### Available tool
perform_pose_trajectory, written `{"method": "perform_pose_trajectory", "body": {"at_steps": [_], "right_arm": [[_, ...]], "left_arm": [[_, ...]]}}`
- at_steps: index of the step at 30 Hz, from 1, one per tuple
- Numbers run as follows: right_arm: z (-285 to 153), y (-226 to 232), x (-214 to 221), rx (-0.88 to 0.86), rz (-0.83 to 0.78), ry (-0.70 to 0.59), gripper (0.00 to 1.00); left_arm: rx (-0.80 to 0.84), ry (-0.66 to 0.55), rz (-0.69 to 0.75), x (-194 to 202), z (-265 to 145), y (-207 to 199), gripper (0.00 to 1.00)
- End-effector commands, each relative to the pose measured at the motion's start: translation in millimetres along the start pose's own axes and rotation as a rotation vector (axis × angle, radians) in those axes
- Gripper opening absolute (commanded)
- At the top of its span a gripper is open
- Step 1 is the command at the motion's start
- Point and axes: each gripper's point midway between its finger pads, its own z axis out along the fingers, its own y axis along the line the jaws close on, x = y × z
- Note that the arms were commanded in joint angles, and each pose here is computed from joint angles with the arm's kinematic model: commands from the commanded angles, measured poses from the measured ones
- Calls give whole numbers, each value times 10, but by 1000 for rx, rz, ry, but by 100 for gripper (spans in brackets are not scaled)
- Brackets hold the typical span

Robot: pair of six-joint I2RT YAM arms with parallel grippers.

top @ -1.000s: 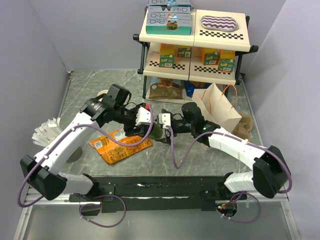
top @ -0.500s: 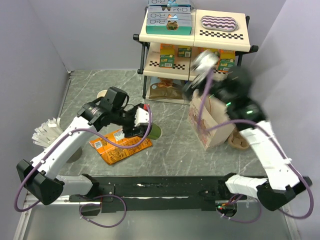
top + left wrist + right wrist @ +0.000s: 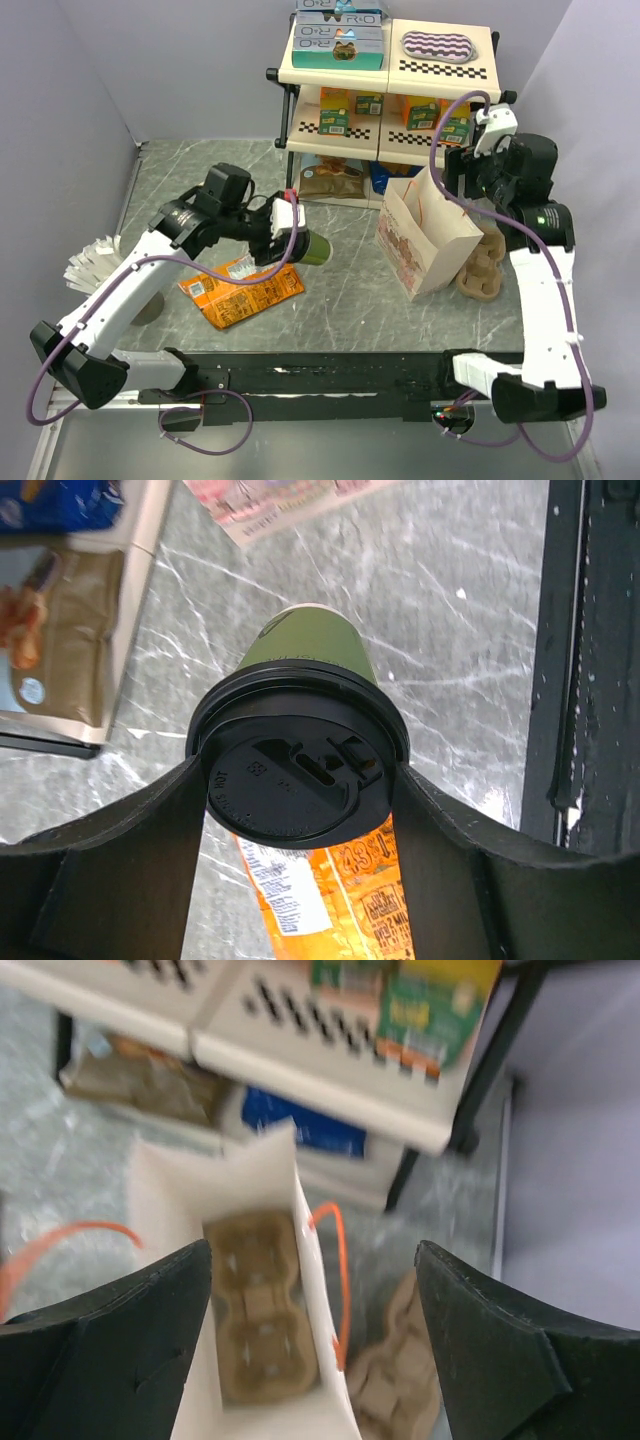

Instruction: Pack the takeout coffee

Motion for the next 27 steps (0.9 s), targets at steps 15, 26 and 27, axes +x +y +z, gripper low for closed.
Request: {"method": "perform_pose_trajectory", "body": {"at_steps": [15,26,27], "right_arm": [[57,-17,1045,-77,93,411,64],[66,-33,1246,-93,54,480,25],[68,-26,1239,-100,51,480,16]], "left_arm": [[-132,-101,6,-617,-311,323,1],[-275,-149,85,-986,-559,650,1],[-290,-158,94,-1038,-599,677,1]]}}
